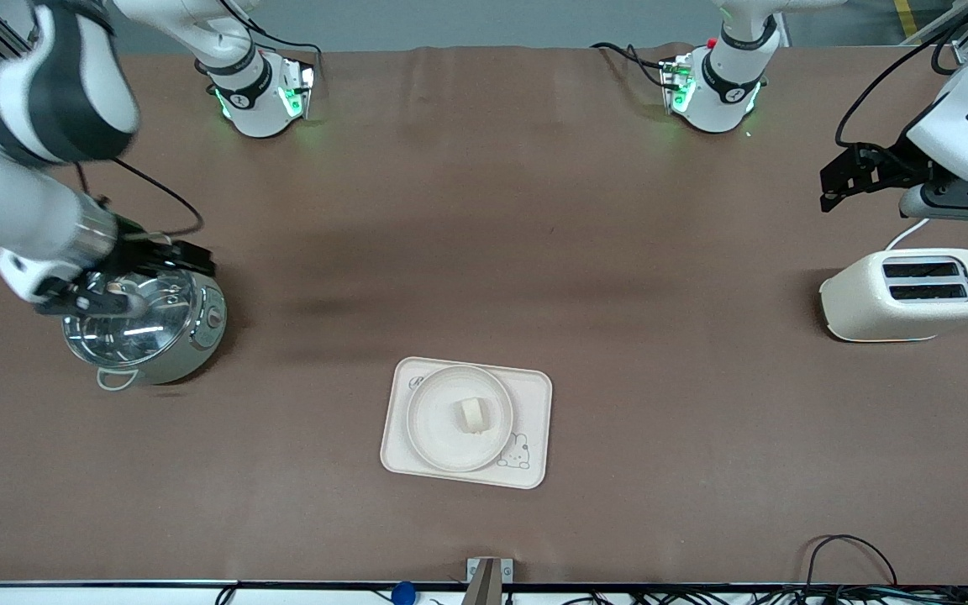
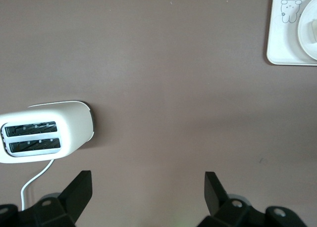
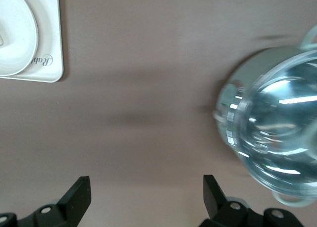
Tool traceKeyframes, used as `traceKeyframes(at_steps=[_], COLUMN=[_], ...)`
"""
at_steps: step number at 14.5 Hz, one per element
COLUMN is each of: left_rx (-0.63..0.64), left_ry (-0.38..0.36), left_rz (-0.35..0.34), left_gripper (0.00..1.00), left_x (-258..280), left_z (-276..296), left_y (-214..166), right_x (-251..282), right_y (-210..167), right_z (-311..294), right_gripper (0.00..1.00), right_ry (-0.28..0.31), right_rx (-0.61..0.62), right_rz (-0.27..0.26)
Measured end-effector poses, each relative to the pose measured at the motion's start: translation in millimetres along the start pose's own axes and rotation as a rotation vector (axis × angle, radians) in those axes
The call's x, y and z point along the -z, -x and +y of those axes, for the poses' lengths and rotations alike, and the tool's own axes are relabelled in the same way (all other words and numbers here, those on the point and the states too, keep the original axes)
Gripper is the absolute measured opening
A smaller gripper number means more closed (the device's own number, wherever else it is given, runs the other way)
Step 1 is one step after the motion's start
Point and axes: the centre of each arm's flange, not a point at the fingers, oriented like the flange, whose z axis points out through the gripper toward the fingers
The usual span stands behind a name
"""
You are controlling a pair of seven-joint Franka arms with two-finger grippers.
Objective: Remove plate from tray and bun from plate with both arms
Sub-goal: 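Reach the right gripper to the rim of the white plate on the tray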
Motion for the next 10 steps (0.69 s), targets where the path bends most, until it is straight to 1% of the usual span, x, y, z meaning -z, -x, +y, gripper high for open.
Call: traceKeyframes(at_steps=[2, 3, 5, 6, 7, 10], left_rx=[0.002, 0.004, 0.009, 0.011, 0.012, 0.012], left_ry=[0.000, 0.000, 0.001, 0.001, 0.001, 0.001], left_rz=[0.003, 0.003, 0.004, 0.004, 0.004, 0.002], left_gripper=[1.00, 1.00, 1.00, 1.00, 1.00, 1.00], left_x=[1, 1, 2, 2, 2, 0], left_z=[-1, -2, -5, -6, -7, -7], left_y=[0, -1, -1, -1, -1, -2], right_x=[-50, -78, -135, -159, -181, -219], right_y=[-16, -25, -45, -55, -64, -90], right_z=[-39, -56, -81, -89, -99, -134], right_gripper=[1.00, 1.00, 1.00, 1.00, 1.00, 1.00], right_ry=[-0.019, -0.044, -0.126, -0.156, -0.173, -0.212], right_rx=[-0.015, -0.024, -0.066, -0.088, -0.099, -0.145], right_rz=[-0.015, -0.013, -0.001, 0.007, 0.018, 0.077])
